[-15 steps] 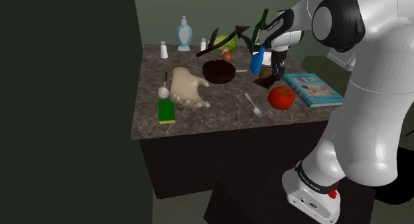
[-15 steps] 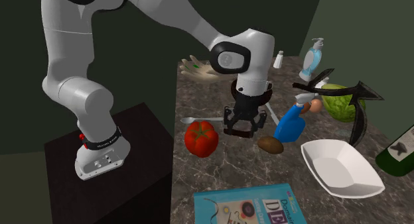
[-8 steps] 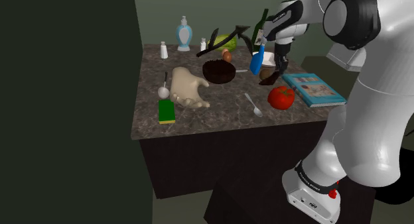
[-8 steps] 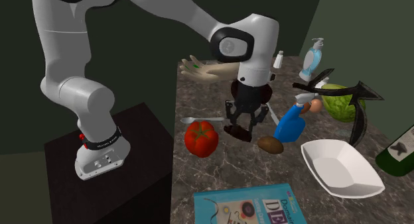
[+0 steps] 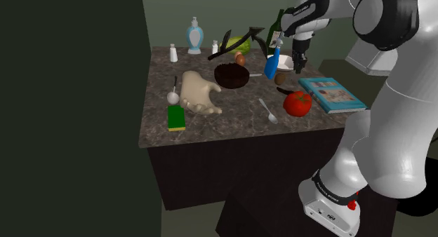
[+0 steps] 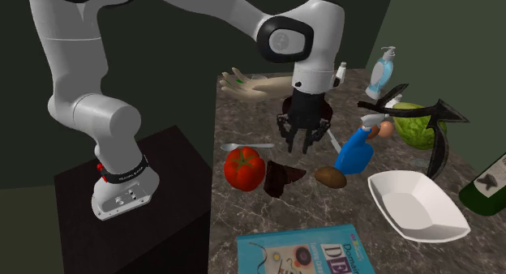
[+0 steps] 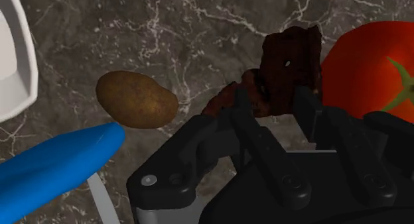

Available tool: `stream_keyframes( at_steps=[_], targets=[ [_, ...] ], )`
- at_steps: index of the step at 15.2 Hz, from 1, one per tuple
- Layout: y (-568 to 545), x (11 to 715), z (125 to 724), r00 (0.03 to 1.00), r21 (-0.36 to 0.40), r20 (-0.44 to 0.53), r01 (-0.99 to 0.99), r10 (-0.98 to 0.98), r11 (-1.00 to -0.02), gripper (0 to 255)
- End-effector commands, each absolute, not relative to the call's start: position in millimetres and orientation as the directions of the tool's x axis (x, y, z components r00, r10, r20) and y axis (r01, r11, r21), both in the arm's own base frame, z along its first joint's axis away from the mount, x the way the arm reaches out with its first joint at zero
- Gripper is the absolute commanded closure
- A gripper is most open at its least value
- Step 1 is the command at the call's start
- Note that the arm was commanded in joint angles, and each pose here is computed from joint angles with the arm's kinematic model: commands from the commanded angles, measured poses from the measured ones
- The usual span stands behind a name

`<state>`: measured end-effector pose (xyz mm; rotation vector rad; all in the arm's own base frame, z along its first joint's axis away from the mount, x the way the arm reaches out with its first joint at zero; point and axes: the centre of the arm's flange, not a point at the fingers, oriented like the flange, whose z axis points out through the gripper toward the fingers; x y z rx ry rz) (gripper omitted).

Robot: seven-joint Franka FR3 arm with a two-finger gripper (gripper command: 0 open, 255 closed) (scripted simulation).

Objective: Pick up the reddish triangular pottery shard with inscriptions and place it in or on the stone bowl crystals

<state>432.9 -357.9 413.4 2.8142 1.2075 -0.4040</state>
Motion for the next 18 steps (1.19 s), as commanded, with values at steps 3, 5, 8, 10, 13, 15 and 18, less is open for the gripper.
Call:
stream_keyframes(
  at_steps=[3,5,8,10,13,15,18],
  targets=[
    [-395,424,377,0.904,-0.133,-0.145,0.384,0.401,-0.914,0],
    [-414,411,349,0.985,-0.208,-0.09,0.126,0.147,-0.97,0],
    [-428,390,312,0.978,-0.318,-0.05,-0.206,-0.201,-0.925,0],
    [-425,390,302,0.978,-0.318,-0.05,-0.206,-0.201,-0.925,0],
    [-420,390,287,0.978,-0.318,-0.05,-0.206,-0.201,-0.925,0],
    [-416,391,277,0.978,-0.318,-0.05,-0.206,-0.201,-0.925,0],
    [-415,391,274,0.978,-0.318,-0.05,-0.206,-0.201,-0.925,0]
  ],
)
